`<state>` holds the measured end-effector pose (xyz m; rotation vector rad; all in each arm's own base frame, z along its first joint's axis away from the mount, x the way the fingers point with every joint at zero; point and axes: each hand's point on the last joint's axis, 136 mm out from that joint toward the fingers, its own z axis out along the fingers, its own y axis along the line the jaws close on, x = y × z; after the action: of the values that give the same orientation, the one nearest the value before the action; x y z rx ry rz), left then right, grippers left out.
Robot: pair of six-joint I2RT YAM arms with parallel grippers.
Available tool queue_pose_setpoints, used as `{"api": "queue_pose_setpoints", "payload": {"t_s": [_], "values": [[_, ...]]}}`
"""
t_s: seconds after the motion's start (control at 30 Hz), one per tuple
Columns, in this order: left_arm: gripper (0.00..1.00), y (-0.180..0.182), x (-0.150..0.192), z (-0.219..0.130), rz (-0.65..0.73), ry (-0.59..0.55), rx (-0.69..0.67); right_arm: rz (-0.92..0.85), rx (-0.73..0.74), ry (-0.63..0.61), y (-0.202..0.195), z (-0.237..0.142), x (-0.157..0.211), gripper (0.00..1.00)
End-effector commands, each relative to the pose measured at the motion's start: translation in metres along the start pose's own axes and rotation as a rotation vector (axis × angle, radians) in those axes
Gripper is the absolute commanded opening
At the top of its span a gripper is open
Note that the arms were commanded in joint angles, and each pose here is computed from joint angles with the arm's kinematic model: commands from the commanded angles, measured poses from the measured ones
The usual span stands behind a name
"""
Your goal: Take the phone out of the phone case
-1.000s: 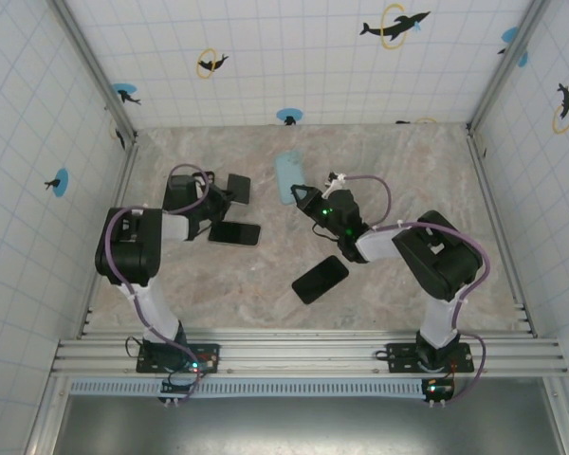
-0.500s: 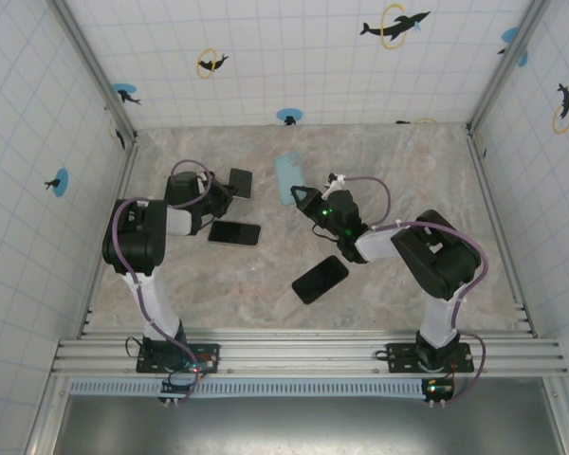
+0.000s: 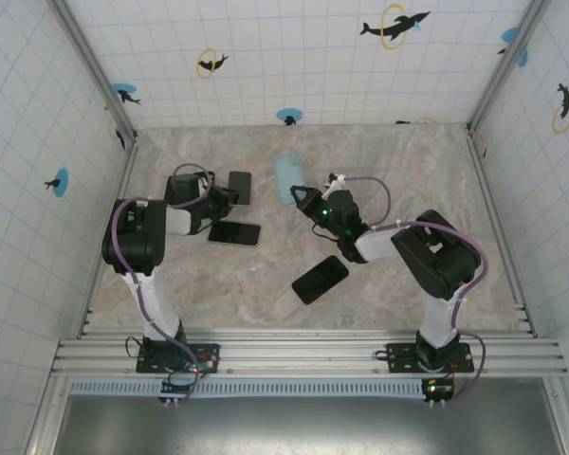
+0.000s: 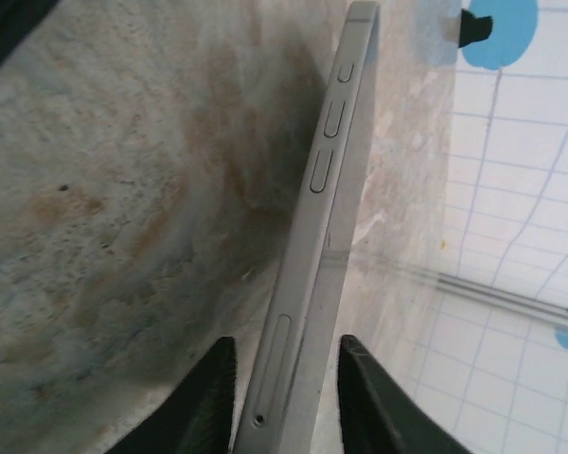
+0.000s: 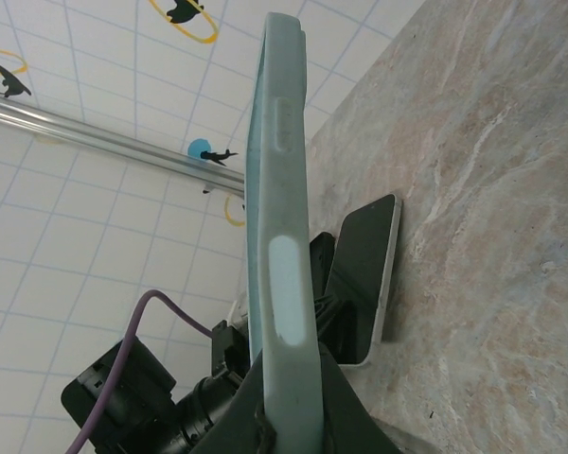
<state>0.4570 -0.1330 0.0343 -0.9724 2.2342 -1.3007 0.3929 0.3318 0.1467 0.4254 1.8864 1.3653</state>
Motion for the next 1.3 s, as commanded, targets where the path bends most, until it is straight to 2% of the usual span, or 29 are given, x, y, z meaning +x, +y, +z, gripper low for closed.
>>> {"api": "queue_pose_setpoints", "payload": {"t_s": [0.0,0.1,0.27,0.47,0.9,1.1,1.27], "values": [[0.39,-0.011,-0.004,-0.008,0.052,-0.005,-0.015,0.003,-0.031,-0.011,0.004,0.002,-0.002,0.0],[0.46,-0.006,-0.003,-0.011,0.065,-0.011,-0.053,0.006,-0.032,-0.007,0.004,0.002,-0.001,0.0],[0.49,0.0,-0.002,-0.013,0.076,-0.008,-0.091,0.008,-0.038,-0.001,0.006,0.002,0.001,0.0],[0.59,0.002,-0.004,-0.021,0.111,-0.021,-0.152,0.003,-0.033,-0.005,0.005,0.0,-0.001,0.0],[0.68,-0.005,-0.004,-0.043,0.184,-0.052,-0.228,-0.004,-0.006,0.015,-0.001,0.005,0.004,0.0],[0.75,-0.044,-0.008,-0.058,0.278,-0.076,-0.175,-0.03,0.095,0.009,-0.021,0.021,0.008,0.0],[0.82,-0.061,0.0,-0.076,0.356,-0.082,-0.17,-0.065,0.187,0.013,-0.04,0.036,0.017,0.02]]}}
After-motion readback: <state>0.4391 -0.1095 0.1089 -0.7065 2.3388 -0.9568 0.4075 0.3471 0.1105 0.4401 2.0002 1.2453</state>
